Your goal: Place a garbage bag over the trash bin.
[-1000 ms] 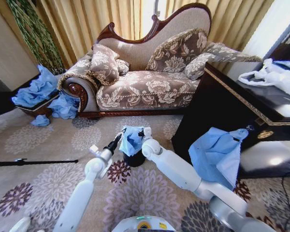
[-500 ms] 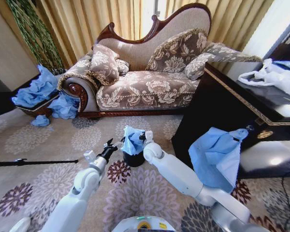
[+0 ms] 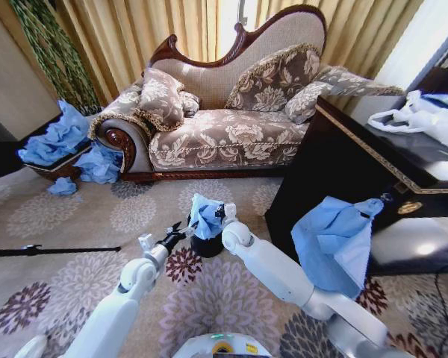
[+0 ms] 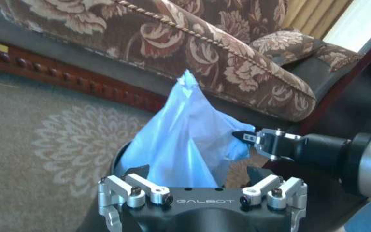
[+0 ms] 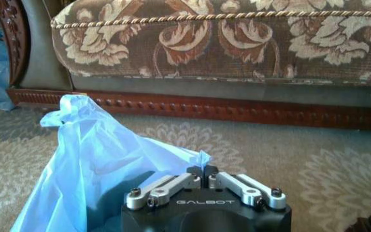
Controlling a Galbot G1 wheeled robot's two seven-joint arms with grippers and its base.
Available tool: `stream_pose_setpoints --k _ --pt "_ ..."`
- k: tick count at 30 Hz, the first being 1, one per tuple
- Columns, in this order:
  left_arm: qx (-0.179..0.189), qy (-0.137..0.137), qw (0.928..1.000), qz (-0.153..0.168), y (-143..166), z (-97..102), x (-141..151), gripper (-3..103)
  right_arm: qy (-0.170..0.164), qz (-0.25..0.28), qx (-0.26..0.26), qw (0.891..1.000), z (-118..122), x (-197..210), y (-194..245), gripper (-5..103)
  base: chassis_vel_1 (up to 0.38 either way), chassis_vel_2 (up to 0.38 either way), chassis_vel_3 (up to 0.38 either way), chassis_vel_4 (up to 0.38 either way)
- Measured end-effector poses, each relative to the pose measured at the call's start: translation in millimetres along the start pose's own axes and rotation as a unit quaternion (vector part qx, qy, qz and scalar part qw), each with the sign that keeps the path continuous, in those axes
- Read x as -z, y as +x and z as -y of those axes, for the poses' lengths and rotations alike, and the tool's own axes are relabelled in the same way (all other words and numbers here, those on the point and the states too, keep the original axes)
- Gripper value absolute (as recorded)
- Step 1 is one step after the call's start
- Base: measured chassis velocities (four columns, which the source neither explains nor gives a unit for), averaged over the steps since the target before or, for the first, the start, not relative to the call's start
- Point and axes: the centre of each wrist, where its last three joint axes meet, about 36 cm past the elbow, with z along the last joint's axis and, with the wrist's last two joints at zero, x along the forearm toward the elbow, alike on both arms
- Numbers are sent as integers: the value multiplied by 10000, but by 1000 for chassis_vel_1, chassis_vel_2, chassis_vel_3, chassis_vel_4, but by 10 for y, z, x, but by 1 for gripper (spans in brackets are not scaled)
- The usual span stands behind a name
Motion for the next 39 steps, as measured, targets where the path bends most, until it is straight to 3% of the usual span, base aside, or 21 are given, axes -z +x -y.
stream_pose_setpoints --k 9,11,13,15,16,20,21,29,30,33,39 --pt "-3 94 9999 53 -225 116 -26 101 19 6 -1 10000 31 -20 -23 0 0 0 0 0" --pt "12 134 9999 57 -266 153 -47 93 21 -1 3 10000 33 -32 -23 0 0 0 0 0" --pt "32 141 9999 56 -280 174 -67 93 26 -6 0 10000 37 -42 -22 0 0 0 0 0" --pt "55 140 9999 57 -281 198 -98 83 32 -13 -1 10000 41 -54 -21 0 0 0 0 0" --pt "55 140 9999 57 -281 198 -98 83 32 -13 -1 10000 41 -54 -21 0 0 0 0 0" --pt "118 132 9998 90 -254 224 -100 61 25 -16 2 10000 54 -75 -16 0 0 0 0 0" --pt "118 132 9998 90 -254 224 -100 61 25 -16 2 10000 54 -75 -16 0 0 0 0 0" --pt "245 170 9994 192 -280 248 -88 29 -7 10 -33 10000 120 -114 11 0 0 0 0 0" --pt "245 170 9994 192 -280 248 -88 29 -7 10 -33 10000 120 -114 11 0 0 0 0 0" --pt "269 184 9993 190 -291 269 -95 13 -12 35 -47 10000 148 -116 22 0 0 0 0 0" --pt "374 153 9990 192 -282 308 -79 1 -19 54 -44 10000 154 -120 38 0 0 0 0 0"
